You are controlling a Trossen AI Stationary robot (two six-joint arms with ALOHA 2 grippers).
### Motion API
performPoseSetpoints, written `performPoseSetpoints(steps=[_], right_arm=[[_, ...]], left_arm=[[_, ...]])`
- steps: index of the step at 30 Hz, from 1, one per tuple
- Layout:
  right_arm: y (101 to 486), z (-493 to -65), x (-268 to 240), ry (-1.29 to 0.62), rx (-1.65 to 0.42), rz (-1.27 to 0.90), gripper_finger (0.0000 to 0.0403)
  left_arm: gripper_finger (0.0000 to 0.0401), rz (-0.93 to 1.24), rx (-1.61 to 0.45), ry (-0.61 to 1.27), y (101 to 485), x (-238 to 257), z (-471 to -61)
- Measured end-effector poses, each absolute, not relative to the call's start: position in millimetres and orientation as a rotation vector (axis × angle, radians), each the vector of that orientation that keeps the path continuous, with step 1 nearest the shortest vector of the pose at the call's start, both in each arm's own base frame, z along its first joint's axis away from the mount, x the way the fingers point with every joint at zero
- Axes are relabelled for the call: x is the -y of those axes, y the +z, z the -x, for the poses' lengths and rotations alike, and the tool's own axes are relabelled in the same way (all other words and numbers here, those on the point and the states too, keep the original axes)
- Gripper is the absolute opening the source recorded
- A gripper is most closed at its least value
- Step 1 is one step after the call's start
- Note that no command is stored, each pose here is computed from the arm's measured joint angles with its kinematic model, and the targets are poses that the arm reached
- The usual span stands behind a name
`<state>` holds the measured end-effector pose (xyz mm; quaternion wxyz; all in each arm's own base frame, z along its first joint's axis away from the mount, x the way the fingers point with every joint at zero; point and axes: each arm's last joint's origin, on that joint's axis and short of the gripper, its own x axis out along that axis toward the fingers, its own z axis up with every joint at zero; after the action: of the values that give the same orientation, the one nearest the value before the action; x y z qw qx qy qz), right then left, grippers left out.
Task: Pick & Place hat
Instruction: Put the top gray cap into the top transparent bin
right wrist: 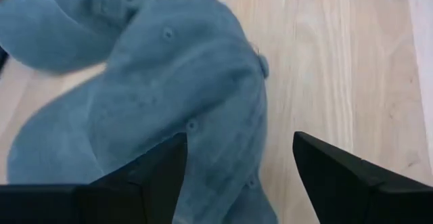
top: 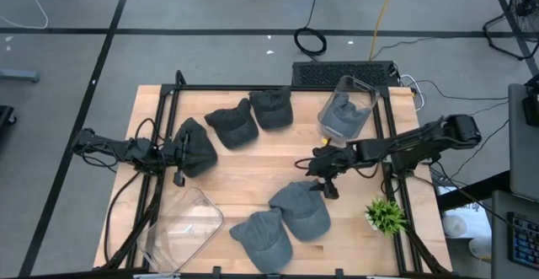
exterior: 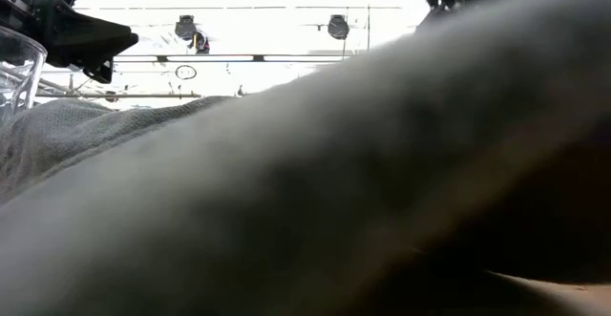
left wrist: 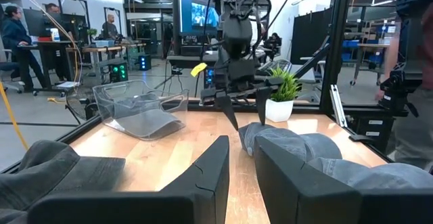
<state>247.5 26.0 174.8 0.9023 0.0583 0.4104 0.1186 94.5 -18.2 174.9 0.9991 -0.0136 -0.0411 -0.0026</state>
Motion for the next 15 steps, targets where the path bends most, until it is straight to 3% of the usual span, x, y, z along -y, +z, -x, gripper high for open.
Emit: performPoseSetpoints(steps=[9, 12, 15], right_arm=[[161.0, -252.2, -28.5, 0.307, -0.905, -0.177, 0.0249], [158.0, -253.0, -29.3, 0.330, -0.920, -0.195, 0.0226], [157.4, -252.4, -29.3, 0.333, -0.929, -0.195, 0.0179]], left_arm=[[0.0076, 0.027, 0.082, -0.005, 174.8, 18.2, -94.5], [0.0076, 0.027, 0.082, -0.005, 174.8, 18.2, -94.5], [0.0076, 0.027, 0.082, -0.005, 174.8, 18.2, -94.5]])
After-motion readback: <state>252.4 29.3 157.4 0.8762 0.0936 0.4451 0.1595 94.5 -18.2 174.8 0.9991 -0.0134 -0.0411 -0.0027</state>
